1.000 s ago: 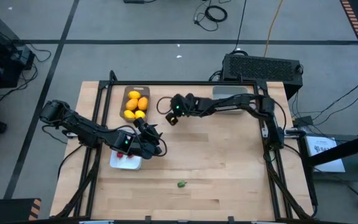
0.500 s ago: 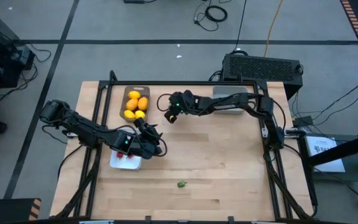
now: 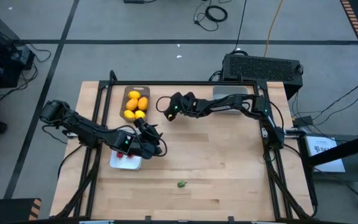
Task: Sort produce into baskets
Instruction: Put the top green chili pepper into the gray bin
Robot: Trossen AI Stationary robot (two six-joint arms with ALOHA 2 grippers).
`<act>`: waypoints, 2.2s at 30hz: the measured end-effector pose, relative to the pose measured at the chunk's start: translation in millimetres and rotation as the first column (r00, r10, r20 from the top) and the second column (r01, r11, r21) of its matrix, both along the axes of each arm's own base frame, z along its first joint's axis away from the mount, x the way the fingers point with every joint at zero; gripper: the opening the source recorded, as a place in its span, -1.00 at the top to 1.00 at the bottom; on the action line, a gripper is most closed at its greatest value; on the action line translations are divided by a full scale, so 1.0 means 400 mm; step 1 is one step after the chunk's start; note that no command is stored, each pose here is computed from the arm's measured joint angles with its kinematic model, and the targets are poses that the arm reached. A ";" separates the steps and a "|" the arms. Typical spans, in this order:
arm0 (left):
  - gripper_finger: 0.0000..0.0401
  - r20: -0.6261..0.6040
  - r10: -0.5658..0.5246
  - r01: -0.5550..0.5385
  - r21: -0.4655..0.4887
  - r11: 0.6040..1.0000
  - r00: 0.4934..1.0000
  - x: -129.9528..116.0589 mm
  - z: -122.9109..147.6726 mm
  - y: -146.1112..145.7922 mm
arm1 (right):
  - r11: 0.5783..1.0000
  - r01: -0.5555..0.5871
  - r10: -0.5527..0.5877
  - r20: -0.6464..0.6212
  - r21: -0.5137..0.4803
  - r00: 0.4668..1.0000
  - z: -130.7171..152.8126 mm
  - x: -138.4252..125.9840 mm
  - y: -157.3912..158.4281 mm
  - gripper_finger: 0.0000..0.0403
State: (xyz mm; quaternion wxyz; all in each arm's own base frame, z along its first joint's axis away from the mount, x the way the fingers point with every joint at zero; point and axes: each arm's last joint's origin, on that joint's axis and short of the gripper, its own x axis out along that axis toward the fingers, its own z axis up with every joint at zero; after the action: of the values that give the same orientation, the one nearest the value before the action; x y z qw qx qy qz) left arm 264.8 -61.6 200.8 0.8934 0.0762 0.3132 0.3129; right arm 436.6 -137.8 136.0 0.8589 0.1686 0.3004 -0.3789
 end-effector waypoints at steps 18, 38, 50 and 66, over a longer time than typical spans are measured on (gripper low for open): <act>-0.09 0.012 -0.005 0.005 -0.003 1.000 1.000 0.003 0.002 -0.001 | 0.961 0.275 -0.268 0.197 -0.007 0.943 -0.072 0.037 0.038 -0.15; -0.09 0.014 -0.043 0.044 -0.020 0.999 0.999 0.007 0.004 -0.007 | 0.960 0.279 -0.272 0.197 -0.010 0.942 -0.170 0.053 0.058 -0.02; -0.09 0.013 -0.044 0.044 -0.019 0.999 0.999 0.007 0.004 -0.007 | 0.977 0.203 -0.196 0.112 -0.064 0.974 -0.168 0.053 0.094 0.49; -0.09 0.007 -0.048 0.048 -0.023 0.999 0.999 0.006 0.004 -0.007 | 0.996 -0.085 0.092 -0.266 0.036 0.960 0.192 -0.117 0.099 0.62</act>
State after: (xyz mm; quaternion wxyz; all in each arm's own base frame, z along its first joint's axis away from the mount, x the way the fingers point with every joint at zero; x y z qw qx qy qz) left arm 267.3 -64.6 202.2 0.9025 0.0725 0.3120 0.2879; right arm 389.6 -98.2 212.7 0.8244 0.1126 0.4254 -0.3559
